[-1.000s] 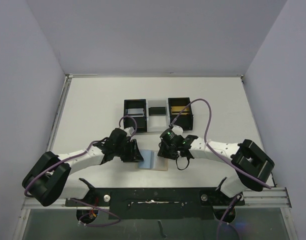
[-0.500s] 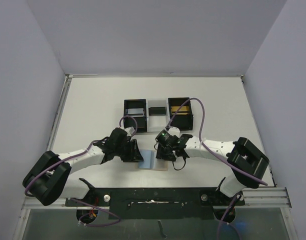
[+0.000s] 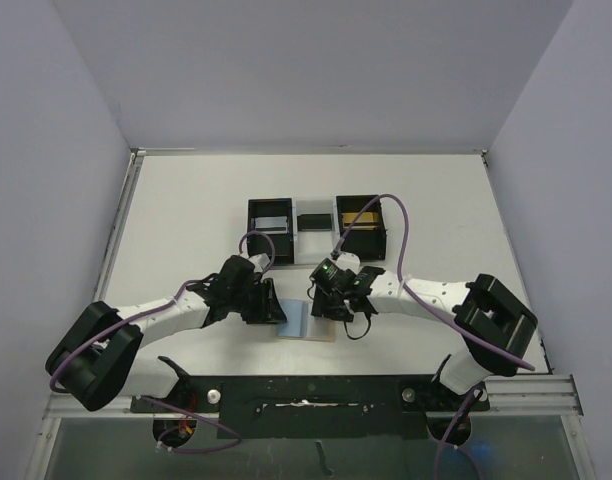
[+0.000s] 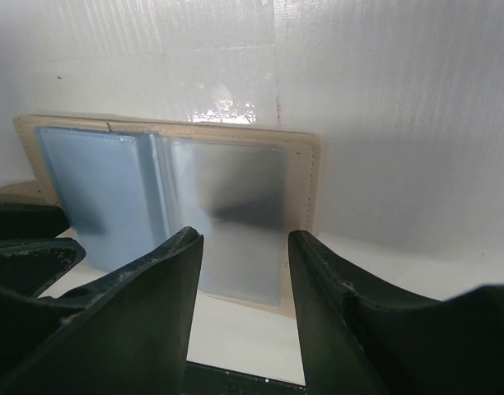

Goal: Take the credit cards out of the card holder

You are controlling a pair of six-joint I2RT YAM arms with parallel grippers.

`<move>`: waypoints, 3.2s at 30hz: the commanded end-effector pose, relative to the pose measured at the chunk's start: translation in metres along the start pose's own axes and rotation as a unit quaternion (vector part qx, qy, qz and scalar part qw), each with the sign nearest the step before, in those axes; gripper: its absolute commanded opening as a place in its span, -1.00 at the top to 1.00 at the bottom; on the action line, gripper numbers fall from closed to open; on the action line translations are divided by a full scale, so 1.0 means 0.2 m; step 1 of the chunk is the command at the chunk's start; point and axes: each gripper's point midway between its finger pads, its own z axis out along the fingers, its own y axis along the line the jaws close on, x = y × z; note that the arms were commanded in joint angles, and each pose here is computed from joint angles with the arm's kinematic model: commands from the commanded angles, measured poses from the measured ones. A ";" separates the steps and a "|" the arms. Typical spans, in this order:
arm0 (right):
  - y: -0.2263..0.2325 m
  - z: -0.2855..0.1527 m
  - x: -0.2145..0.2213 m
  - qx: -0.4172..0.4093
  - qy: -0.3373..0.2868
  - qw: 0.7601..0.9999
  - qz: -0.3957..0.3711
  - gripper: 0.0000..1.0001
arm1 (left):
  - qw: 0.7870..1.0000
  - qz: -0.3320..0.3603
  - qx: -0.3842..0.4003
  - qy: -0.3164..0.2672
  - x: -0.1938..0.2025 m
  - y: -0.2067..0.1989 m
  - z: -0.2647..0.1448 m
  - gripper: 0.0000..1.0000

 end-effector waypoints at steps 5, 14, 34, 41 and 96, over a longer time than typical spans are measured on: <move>0.08 0.06 0.02 -0.023 0.010 1.000 -0.010 0.14 | 1.000 0.012 0.002 0.011 0.01 -0.02 0.01 0.30; 0.24 0.04 0.00 -0.106 0.009 0.994 -0.025 0.24 | 1.000 0.015 0.019 0.011 0.00 -0.08 0.02 0.36; 0.22 -0.02 -0.06 -0.117 -0.026 0.993 -0.006 0.49 | 0.999 0.020 0.039 0.002 -0.06 -0.18 0.01 0.36; 0.15 0.04 -0.01 -0.086 -0.004 0.996 0.002 0.48 | 0.999 0.012 0.037 0.006 -0.05 -0.17 0.03 0.34; 0.26 -0.01 -0.01 -0.112 0.000 0.993 -0.031 0.31 | 0.990 0.024 -0.036 -0.133 -0.28 -0.19 -0.24 0.07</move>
